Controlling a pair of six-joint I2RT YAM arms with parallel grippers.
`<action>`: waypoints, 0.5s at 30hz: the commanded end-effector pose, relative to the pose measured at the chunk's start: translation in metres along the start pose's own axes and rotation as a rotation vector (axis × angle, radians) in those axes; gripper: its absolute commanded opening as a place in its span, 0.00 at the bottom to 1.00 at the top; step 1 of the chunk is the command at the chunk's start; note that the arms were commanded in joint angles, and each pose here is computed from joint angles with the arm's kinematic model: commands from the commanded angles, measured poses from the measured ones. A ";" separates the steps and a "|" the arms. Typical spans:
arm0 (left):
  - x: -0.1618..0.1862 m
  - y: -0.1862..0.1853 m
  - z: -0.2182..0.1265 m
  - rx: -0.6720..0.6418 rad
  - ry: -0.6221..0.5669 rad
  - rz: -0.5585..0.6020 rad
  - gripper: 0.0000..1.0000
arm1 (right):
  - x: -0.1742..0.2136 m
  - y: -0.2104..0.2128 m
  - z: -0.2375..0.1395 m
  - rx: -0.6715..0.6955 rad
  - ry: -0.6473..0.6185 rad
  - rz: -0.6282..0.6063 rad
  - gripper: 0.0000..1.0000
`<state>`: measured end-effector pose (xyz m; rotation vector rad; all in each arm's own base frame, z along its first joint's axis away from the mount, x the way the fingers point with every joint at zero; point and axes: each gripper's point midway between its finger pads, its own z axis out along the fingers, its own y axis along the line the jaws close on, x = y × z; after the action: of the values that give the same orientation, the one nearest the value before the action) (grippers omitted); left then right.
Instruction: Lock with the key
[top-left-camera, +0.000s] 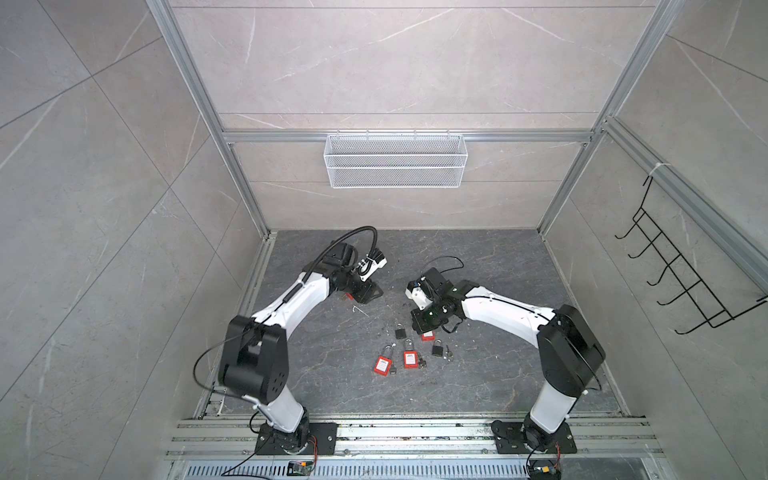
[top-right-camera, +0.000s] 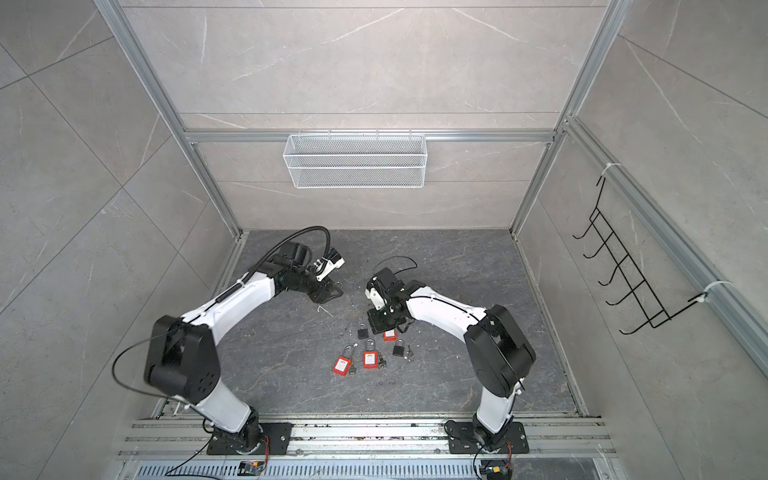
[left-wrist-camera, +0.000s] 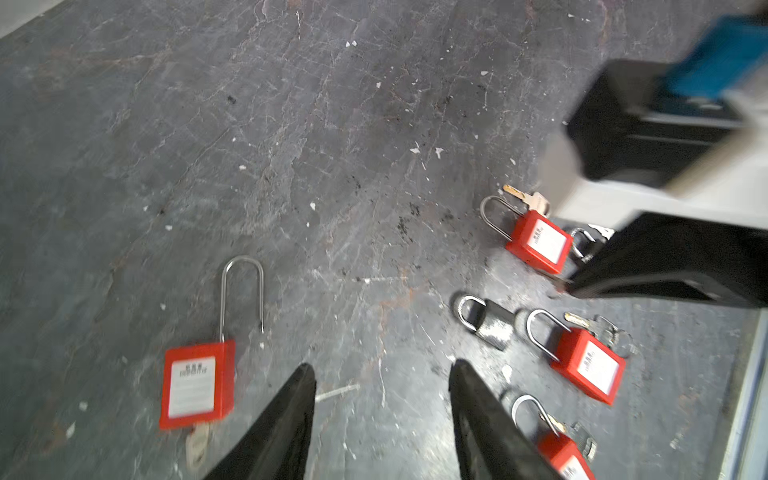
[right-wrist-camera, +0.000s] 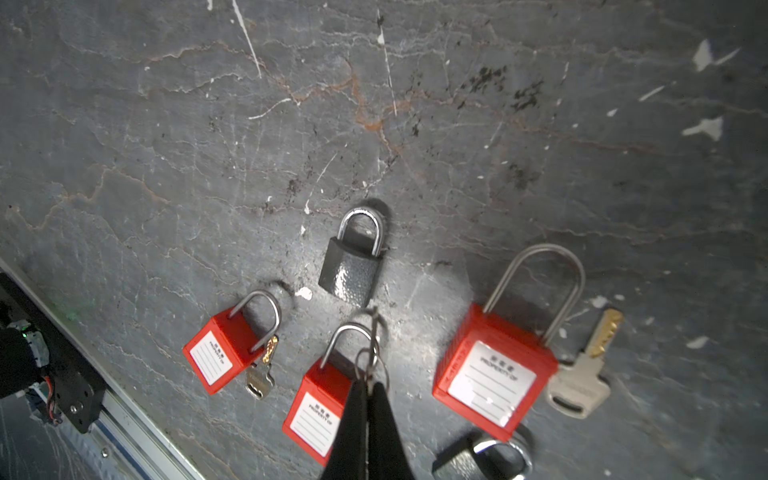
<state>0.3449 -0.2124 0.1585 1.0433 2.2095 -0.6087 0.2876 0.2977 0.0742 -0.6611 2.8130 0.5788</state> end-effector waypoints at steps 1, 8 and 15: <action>0.000 -0.023 -0.021 0.025 -0.122 -0.110 0.54 | 0.012 -0.009 0.008 0.040 0.097 0.053 0.00; 0.035 -0.025 -0.051 -0.099 -0.169 -0.274 0.64 | 0.013 -0.020 0.028 0.082 0.144 0.086 0.00; 0.048 -0.022 -0.061 -0.150 -0.172 -0.356 0.66 | 0.007 -0.024 0.032 0.116 0.149 0.090 0.11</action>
<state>0.2768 -0.1680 0.1617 0.5964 2.2752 -0.6577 0.2907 0.2919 0.0351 -0.6053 2.9796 0.4479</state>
